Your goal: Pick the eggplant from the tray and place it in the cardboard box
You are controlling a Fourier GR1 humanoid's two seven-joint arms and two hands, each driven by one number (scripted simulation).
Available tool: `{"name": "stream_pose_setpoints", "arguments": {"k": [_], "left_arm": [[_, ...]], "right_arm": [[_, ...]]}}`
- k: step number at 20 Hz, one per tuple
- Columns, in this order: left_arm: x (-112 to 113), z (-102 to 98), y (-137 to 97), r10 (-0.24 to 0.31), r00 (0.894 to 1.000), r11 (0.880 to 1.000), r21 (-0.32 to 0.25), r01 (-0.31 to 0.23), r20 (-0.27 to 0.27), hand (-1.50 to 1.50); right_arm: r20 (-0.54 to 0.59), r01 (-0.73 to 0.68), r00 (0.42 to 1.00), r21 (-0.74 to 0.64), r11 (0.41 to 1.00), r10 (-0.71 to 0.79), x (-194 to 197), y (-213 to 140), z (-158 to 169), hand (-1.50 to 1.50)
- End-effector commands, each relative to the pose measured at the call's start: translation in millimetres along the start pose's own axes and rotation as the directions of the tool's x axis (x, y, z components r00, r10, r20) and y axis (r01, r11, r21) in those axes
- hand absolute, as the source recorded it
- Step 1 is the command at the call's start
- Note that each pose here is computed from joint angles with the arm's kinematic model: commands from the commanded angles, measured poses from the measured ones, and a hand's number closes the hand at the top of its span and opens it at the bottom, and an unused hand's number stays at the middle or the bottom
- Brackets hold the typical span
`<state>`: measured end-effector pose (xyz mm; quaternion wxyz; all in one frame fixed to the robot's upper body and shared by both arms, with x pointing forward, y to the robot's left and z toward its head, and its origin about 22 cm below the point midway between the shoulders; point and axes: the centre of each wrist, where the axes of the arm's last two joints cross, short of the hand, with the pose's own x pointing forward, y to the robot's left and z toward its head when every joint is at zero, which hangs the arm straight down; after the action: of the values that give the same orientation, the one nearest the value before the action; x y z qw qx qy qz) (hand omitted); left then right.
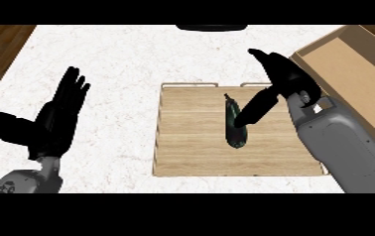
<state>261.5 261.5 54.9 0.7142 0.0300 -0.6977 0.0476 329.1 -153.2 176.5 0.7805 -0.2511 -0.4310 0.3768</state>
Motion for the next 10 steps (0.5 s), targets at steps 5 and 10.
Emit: {"name": "stream_pose_setpoints", "arguments": {"k": [5,10], "left_arm": [[12.7,-12.6,-1.6,0.002,1.0,1.0,0.016,-0.002,0.005,0.0],[4.5,2.6,3.4,0.01,1.0,1.0,0.006,-0.01,0.0,0.0]], "right_arm": [[-0.17,-0.01,0.985,0.0,1.0,0.01,9.9,5.9,-10.2,-1.5],[-0.175,-0.028,0.984,-0.025,0.999,0.023,-17.6,28.0,-22.4,-1.5]]}}
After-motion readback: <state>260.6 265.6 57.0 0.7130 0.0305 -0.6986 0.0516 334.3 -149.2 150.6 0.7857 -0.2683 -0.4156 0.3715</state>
